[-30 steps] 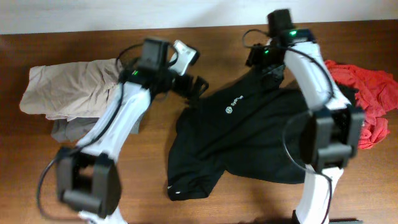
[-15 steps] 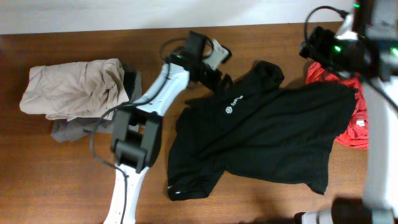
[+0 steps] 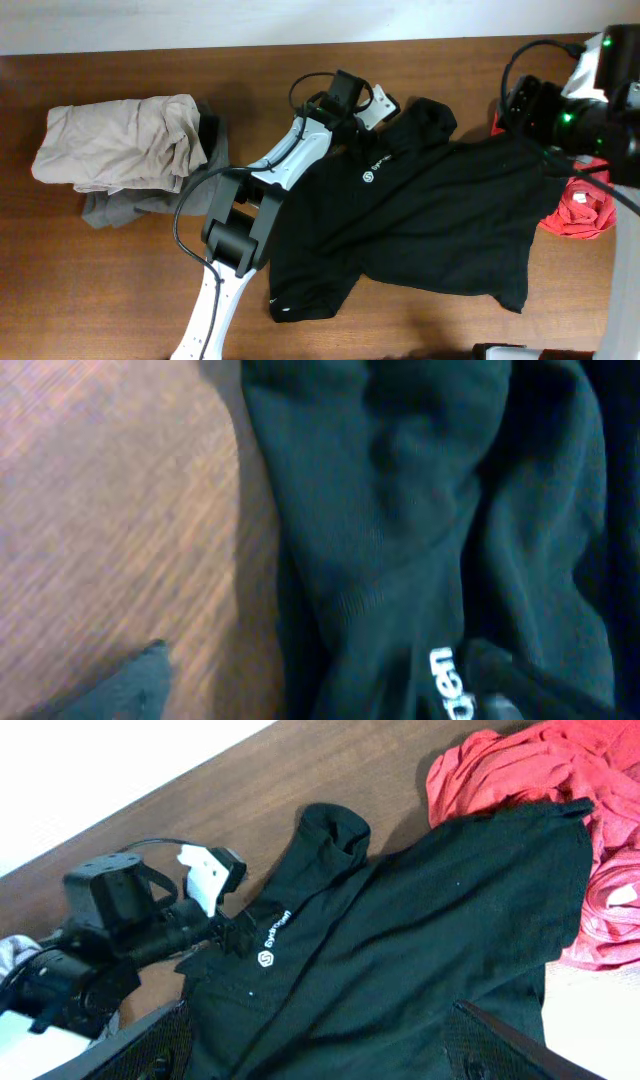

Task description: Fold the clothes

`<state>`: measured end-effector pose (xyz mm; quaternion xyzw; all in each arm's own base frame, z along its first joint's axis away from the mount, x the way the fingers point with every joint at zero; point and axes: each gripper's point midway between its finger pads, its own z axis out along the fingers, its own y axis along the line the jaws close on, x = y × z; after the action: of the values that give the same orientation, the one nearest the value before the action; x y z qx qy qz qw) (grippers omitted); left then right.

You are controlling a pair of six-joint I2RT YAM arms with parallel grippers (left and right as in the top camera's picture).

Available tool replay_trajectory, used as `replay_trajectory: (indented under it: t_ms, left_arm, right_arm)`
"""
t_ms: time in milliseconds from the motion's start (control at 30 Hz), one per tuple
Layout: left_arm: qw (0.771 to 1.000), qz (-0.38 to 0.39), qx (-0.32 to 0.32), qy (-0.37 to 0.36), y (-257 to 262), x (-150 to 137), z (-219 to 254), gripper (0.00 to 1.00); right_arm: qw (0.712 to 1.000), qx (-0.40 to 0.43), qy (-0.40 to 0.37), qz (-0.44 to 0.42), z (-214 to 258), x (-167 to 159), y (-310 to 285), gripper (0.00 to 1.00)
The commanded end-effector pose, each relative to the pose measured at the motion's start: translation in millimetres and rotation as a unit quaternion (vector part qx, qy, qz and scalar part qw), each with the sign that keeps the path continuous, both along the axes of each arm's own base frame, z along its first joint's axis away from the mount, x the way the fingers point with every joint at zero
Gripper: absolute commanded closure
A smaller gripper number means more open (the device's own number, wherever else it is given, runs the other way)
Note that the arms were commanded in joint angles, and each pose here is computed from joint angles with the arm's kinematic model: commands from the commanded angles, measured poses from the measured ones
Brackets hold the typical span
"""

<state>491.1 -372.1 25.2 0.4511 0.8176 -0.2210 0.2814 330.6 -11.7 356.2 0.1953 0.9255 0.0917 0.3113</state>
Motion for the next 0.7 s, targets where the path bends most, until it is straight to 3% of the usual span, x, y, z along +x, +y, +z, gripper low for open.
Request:
replay_trajectory:
  t_ms: [0,200,267,333,367,400,467,533,667]
  left_arm:
    - [1.000,-0.007,-0.001,-0.018,-7,4,0,0.38]
    - [1.000,0.012,-0.009,-0.009,-6,7,1,0.75]
    - [1.000,0.013,-0.004,-0.001,-3,5,-2,0.78]
    - [1.000,0.012,-0.002,0.006,-2,3,-4,0.68]
    - [1.000,0.012,-0.001,0.007,-1,2,-4,0.67]
    - [1.000,0.013,0.001,0.009,-1,1,-5,0.72]
    - [1.000,0.012,0.001,0.010,-1,1,-5,0.98]
    - [1.000,0.016,0.004,0.009,1,2,-5,1.00]
    - [0.995,0.094,0.017,0.005,25,29,0,1.00]
  right_arm:
    - [1.000,-0.013,-0.006,0.003,4,-3,-2,0.16]
    - [1.000,-0.018,-0.004,-0.001,4,-4,-4,0.18]
    - [1.000,-0.019,-0.005,-0.001,4,-4,-4,0.18]
    - [1.000,-0.019,-0.005,-0.002,4,-4,-4,0.18]
    - [1.000,-0.019,-0.005,-0.002,4,-4,-4,0.18]
    - [1.000,-0.019,-0.005,-0.002,4,-3,-4,0.18]
    - [1.000,-0.019,-0.005,-0.002,4,-3,-5,0.18]
    - [1.000,-0.020,-0.005,-0.002,4,-4,-5,0.18]
    - [1.000,-0.020,-0.005,-0.003,4,-4,-5,0.18]
